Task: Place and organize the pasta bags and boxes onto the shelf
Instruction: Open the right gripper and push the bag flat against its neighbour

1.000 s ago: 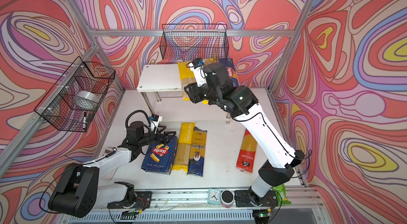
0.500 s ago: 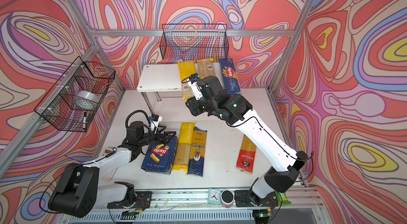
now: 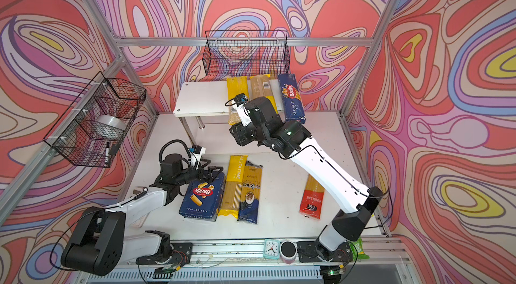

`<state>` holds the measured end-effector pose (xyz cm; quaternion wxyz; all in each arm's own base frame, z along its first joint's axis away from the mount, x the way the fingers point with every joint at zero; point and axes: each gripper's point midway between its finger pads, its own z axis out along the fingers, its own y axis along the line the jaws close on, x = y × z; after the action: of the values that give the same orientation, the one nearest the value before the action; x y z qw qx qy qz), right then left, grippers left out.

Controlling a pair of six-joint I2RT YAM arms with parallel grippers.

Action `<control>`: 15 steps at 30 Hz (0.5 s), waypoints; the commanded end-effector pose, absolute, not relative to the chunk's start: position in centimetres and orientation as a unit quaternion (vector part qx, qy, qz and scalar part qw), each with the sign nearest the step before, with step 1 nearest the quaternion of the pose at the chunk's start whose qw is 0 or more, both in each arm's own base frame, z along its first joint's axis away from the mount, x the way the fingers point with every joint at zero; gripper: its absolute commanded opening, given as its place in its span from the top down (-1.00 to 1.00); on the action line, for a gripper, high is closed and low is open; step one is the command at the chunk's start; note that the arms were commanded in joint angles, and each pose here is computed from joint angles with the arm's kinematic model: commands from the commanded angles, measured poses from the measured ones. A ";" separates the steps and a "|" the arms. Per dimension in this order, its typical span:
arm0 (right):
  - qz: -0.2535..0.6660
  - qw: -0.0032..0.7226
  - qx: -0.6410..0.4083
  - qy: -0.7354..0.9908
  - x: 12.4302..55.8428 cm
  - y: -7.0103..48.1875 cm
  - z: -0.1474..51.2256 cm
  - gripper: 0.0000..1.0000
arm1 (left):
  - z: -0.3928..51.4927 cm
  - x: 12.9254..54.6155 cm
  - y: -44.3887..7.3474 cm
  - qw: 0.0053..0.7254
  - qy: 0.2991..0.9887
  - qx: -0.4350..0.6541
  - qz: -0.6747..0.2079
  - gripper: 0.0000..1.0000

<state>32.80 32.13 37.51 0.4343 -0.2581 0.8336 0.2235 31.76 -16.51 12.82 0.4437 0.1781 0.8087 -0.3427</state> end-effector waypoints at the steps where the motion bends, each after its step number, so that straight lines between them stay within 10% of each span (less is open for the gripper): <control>1: 0.218 0.456 -0.272 0.819 34.6 33.8 38.1 -0.10 | 13.4 32.0 -16.7 0.448 0.806 0.186 -0.341 -1.00; 15: 0.240 0.450 -0.299 0.806 34.5 35.3 37.8 -0.13 | 13.4 31.9 -16.7 0.447 0.806 0.186 -0.342 -1.00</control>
<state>33.51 36.08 37.27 0.4257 -0.3040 0.8154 0.2480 31.77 -16.50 12.82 0.4438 0.1779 0.8088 -0.3424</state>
